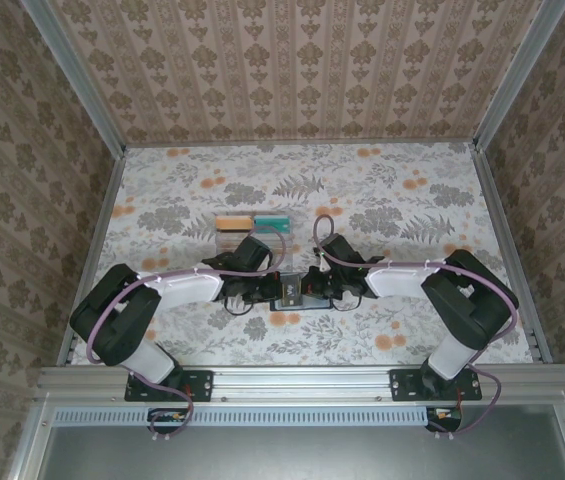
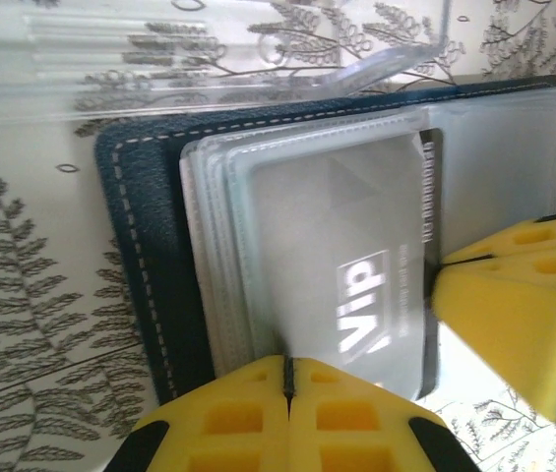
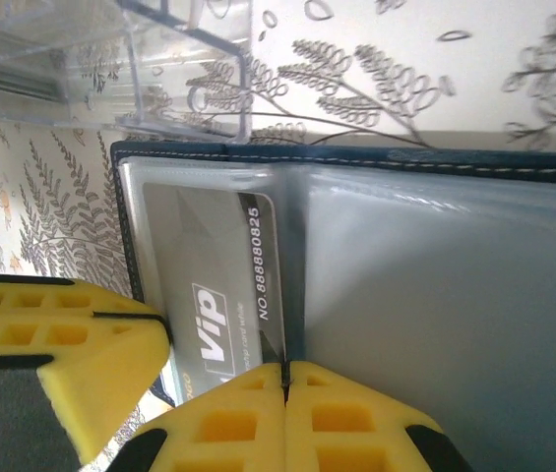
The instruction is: Take the credit cards out of the card holder
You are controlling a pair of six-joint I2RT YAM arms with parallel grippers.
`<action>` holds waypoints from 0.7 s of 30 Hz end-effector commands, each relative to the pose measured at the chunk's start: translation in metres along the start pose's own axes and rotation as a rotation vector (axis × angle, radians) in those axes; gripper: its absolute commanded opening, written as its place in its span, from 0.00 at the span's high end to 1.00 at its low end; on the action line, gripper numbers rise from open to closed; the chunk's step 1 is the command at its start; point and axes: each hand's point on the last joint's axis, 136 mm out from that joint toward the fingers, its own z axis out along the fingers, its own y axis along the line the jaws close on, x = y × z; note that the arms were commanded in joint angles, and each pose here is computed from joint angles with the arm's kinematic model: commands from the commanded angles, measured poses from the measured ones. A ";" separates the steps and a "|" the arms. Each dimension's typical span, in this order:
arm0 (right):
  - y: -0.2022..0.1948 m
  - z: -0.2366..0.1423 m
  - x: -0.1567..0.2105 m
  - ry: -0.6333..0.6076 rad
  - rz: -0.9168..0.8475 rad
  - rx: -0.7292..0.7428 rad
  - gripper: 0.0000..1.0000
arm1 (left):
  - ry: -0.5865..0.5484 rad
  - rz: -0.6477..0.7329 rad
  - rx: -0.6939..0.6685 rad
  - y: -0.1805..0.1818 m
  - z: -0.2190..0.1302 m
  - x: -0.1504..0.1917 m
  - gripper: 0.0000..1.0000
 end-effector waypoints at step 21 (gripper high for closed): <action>-0.011 0.003 0.000 0.004 0.049 -0.035 0.93 | 0.072 -0.028 -0.075 0.019 0.007 0.014 1.00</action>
